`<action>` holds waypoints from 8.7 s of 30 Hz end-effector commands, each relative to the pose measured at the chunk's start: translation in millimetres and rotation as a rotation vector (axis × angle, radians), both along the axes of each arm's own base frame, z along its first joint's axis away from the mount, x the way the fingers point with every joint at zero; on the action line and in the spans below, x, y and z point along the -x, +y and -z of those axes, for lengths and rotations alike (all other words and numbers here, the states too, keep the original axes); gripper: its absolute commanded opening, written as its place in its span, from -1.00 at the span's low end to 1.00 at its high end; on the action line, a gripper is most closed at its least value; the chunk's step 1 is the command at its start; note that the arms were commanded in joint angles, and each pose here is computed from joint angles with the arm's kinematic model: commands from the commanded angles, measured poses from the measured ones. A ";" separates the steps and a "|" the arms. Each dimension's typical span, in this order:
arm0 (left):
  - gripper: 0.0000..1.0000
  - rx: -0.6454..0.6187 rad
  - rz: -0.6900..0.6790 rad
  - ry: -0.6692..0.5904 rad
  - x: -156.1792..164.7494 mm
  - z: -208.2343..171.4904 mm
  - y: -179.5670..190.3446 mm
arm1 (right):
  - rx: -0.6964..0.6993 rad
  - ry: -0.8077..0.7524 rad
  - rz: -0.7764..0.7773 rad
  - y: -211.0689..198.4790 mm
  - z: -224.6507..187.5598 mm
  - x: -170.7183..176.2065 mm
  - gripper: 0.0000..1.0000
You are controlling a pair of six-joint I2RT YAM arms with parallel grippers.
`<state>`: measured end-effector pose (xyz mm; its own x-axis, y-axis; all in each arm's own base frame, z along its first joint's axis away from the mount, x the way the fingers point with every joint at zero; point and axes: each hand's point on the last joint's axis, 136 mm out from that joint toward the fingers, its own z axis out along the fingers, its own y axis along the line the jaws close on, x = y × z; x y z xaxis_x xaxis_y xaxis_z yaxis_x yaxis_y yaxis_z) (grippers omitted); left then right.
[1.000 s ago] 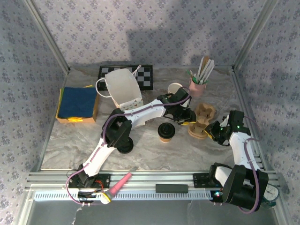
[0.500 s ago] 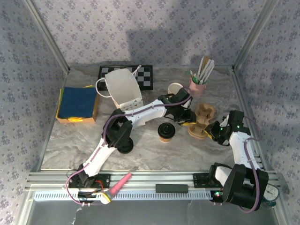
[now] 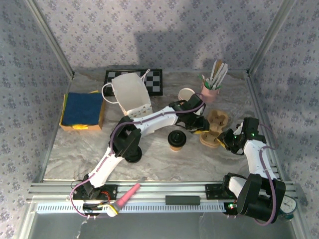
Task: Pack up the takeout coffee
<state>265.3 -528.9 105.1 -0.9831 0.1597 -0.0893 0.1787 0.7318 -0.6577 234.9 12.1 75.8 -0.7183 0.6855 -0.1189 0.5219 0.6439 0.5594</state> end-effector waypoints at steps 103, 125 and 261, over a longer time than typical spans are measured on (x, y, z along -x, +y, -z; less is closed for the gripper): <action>-0.69 0.242 0.007 0.150 20.2 -33.3 -26.5 | 0.019 -0.013 -0.014 2.0 -8.8 6.0 -0.23; -0.77 0.379 0.035 0.017 11.3 -93.7 -29.4 | 0.177 -0.167 0.075 -20.8 -95.5 -0.5 0.74; -0.79 0.461 -0.551 -0.691 -17.4 -324.9 326.5 | -0.357 -0.670 -0.858 324.8 -321.7 -83.2 -0.40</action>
